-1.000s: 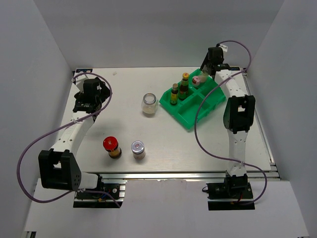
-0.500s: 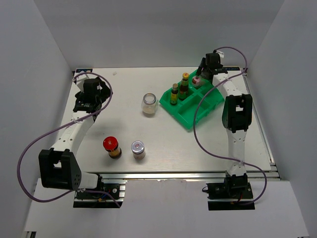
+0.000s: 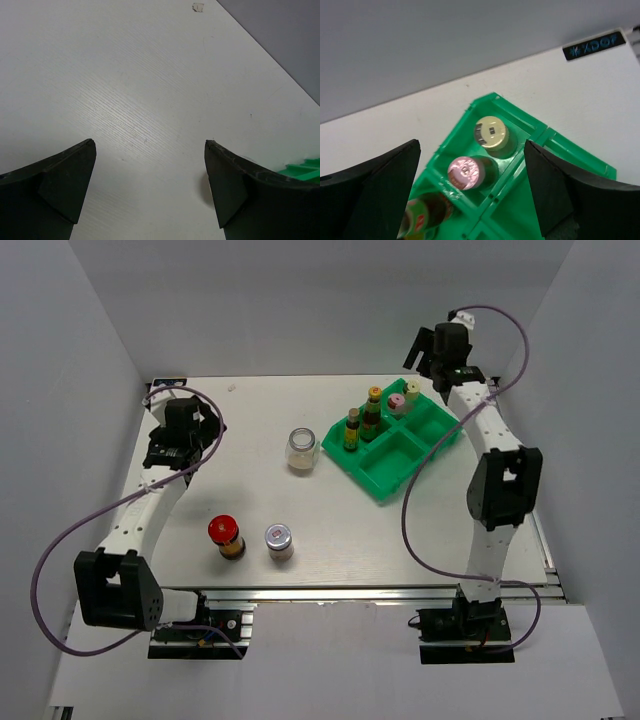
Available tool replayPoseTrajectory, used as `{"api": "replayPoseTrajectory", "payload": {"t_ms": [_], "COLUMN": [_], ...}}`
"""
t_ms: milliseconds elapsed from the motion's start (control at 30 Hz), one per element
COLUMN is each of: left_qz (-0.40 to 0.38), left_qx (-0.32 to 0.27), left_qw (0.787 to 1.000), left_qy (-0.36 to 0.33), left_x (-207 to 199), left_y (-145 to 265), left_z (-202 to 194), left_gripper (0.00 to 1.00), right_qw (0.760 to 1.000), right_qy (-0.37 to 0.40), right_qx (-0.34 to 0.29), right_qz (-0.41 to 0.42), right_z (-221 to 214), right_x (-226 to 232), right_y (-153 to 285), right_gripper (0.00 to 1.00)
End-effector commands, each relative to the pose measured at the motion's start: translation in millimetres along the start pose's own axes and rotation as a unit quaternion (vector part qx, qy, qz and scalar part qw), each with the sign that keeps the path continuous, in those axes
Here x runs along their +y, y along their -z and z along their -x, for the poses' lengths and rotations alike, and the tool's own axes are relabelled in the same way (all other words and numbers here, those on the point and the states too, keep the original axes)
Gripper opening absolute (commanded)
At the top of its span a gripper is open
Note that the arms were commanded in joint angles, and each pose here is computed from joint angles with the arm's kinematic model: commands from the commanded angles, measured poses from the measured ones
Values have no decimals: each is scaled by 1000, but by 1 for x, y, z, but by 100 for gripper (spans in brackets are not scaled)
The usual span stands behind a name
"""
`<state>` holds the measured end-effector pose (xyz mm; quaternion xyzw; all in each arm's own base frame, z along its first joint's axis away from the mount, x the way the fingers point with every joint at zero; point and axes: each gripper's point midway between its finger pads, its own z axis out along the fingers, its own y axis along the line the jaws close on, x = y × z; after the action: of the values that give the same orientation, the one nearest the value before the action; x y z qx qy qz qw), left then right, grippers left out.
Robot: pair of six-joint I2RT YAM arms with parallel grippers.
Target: Organize the condiment bottles
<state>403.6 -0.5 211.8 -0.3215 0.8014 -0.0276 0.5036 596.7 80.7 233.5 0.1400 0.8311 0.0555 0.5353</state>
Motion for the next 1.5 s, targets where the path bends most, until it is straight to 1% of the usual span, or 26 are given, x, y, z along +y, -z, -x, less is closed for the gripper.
{"api": "replayPoseTrajectory", "payload": {"t_ms": [0,33,67,133,167,233,267,333,367,433,467,500,533,567,633,667,700,767,900,933,967,1000,1100,1133,1233,1467], "left_qz": [-28,-35,-50,-55,-53,-57,-64,-67,-68,-55,-50,-38,-28,-20,4,18,32,58,35,27,24,23,22,22,20,21], "left_qx": [-13,-10,-1,10,28,45,58,73,78,84,85,81,84,84,71,65,59,58,66,63,60,56,46,45,41,38], "left_qw": [999,999,998,998,998,997,996,995,994,995,995,996,996,996,997,997,997,996,997,997,998,998,999,999,999,999], "left_qy": [28,31,32,36,36,36,34,27,21,13,3,-3,-10,-19,-31,-35,-37,-39,-21,-16,-14,-12,-12,-12,-13,-17], "left_x": [-5,-5,-6,-3,2,5,5,12,15,31,37,45,55,62,78,85,91,100,91,88,87,87,87,87,88,87], "left_y": [27,30,35,39,41,50,54,65,71,86,91,96,106,111,121,123,124,129,131,131,133,133,136,136,137,134], "left_z": [16,13,5,-2,-13,-21,-28,-37,-40,-47,-48,-48,-50,-51,-48,-46,-44,-41,-44,-43,-41,-39,-34,-33,-33,-32], "left_gripper": [98,98,98,98,98,98,98,98,98,98,98,98,98,98,98,98,98,98,98,98,98,98,98,98,98,98], "right_qw": [995,994,990,982,977,967,957,943,928,907,879,861,827,791,757,728,717,696,700,701,710,713,728,740,753,754], "right_qy": [5,11,25,62,87,129,156,187,213,243,260,276,290,300,318,332,331,339,334,331,336,346,340,337,324,313], "right_qx": [-71,-70,-65,-88,-68,-65,-43,-35,-12,-3,11,28,39,29,33,32,22,33,32,20,17,31,41,39,47,59], "right_qz": [65,83,119,156,184,211,240,273,306,344,399,427,480,532,570,599,612,633,630,632,618,609,594,581,571,575], "right_z": [63,60,51,54,27,11,-21,-46,-82,-108,-133,-155,-177,-188,-221,-239,-245,-274,-315,-315,-319,-337,-342,-346,-352,-374], "right_x": [25,28,46,66,90,111,135,153,172,188,209,214,230,245,255,265,275,290,330,343,349,353,368,371,377,387], "right_y": [63,82,96,134,146,177,193,221,238,263,290,301,330,352,372,396,404,421,418,425,419,409,401,393,386,378], "right_gripper": [89,89,89,89,89,89,89,89,90,89,89,89,89,89,89,89,89,89,89,89,89,89,89,90,89,89]}}
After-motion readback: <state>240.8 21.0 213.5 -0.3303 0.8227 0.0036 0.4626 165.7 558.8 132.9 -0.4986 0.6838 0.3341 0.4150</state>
